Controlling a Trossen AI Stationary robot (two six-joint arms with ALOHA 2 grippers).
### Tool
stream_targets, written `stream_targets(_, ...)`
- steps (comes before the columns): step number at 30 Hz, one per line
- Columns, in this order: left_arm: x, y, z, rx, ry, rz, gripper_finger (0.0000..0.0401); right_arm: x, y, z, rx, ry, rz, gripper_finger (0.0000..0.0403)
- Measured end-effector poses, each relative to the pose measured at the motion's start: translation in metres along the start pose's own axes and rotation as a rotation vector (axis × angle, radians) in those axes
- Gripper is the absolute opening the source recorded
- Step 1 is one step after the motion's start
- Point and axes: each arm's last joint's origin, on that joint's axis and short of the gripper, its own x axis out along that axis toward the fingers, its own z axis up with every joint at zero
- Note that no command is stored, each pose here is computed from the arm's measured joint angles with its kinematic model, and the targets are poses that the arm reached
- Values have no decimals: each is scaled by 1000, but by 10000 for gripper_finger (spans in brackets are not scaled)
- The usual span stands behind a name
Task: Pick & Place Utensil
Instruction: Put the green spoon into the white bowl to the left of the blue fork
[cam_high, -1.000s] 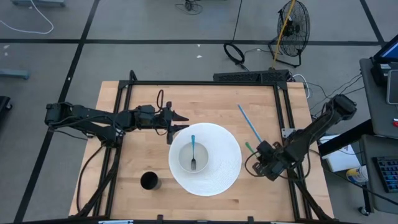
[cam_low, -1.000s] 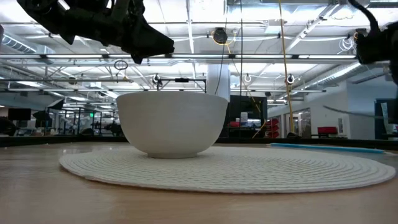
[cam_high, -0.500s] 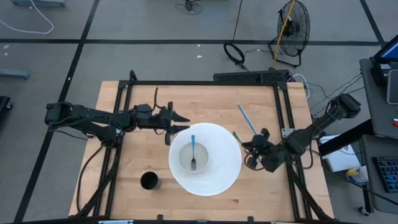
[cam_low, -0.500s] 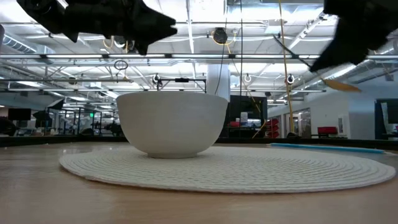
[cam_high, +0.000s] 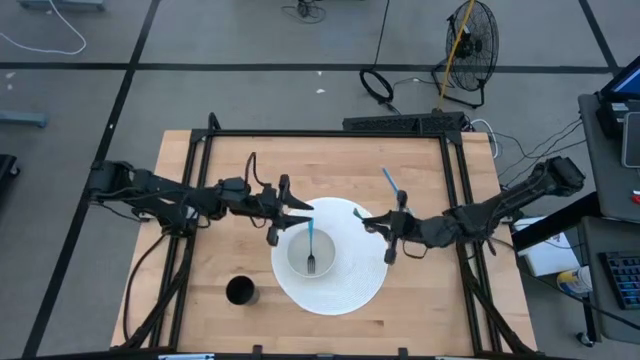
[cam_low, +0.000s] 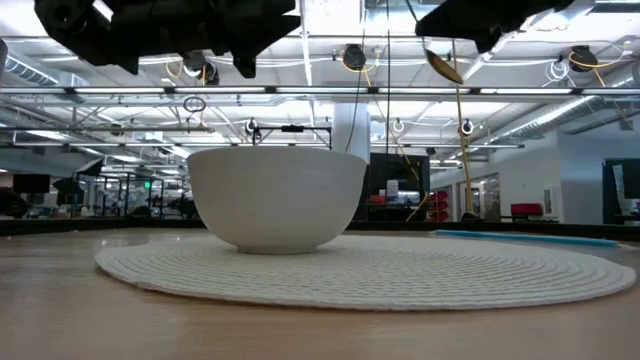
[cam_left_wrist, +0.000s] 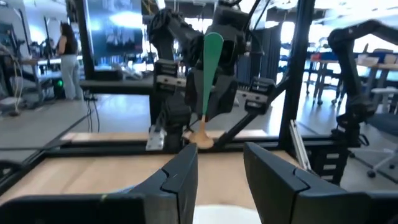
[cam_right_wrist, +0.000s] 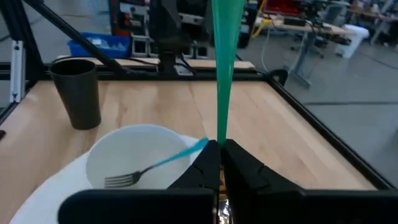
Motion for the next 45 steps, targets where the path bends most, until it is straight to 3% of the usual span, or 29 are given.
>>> stream_targets(6,18,5,-3,-9,-41,33,146,20,-1,-1,-26,-39,33,0)
stream_targets(15,55,11,-7,-31,17,29,207,48,-3,-9,-36,-72,54,0)
stream_targets(21,65,13,-9,-42,23,29,239,56,-6,-12,-35,-71,29,0)
stream_targets(28,66,13,-6,-42,3,39,250,59,-7,-12,-40,-92,22,0)
stream_targets(36,66,15,-5,-51,-12,91,219,66,-8,-17,-41,-72,35,0)
stream_targets(45,66,14,-5,-39,-15,89,132,65,-8,-16,-36,-82,32,0)
